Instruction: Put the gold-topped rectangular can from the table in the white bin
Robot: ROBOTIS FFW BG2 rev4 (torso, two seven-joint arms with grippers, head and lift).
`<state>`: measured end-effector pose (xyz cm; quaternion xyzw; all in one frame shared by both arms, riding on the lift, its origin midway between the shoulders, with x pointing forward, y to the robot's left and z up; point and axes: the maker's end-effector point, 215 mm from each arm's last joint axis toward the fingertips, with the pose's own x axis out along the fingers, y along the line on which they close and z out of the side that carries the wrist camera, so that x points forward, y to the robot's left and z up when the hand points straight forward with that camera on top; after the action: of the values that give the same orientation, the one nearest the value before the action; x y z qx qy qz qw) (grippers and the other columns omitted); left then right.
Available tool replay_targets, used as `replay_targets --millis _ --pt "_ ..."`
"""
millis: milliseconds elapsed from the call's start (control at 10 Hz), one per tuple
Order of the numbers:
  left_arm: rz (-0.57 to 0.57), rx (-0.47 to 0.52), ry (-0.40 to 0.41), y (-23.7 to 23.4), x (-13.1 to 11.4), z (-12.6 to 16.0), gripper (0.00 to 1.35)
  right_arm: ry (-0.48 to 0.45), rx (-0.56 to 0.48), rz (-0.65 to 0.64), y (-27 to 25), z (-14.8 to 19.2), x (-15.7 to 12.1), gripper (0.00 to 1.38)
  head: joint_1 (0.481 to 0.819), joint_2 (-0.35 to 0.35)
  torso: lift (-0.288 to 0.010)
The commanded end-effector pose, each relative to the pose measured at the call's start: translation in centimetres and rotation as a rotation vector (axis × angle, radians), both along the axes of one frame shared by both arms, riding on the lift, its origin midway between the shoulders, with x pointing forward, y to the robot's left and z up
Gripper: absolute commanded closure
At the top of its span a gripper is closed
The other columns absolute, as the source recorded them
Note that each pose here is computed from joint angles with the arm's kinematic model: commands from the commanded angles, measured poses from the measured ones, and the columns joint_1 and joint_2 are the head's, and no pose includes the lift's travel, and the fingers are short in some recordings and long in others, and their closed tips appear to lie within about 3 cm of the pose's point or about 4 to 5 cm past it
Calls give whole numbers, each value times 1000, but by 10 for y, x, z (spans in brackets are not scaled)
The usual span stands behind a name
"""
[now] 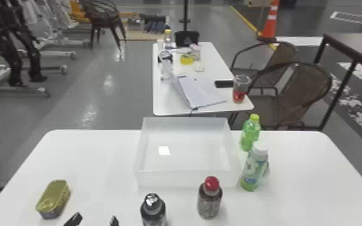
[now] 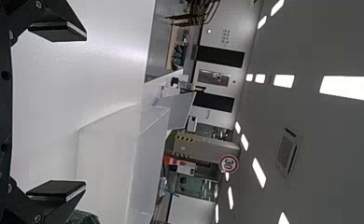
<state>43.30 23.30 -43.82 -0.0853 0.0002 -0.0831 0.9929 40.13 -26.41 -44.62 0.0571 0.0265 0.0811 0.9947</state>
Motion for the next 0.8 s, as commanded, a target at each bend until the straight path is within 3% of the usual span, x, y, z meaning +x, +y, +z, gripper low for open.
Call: replay_targets --millis 0,700 --pt "0 0 -2 0 1 1 174 -2 1 0 0 1 1 133 549 0 -100" --pt "0 4 0 0 1 0 174 -3 0 -2 -1 1 1 133 549 0 -100"
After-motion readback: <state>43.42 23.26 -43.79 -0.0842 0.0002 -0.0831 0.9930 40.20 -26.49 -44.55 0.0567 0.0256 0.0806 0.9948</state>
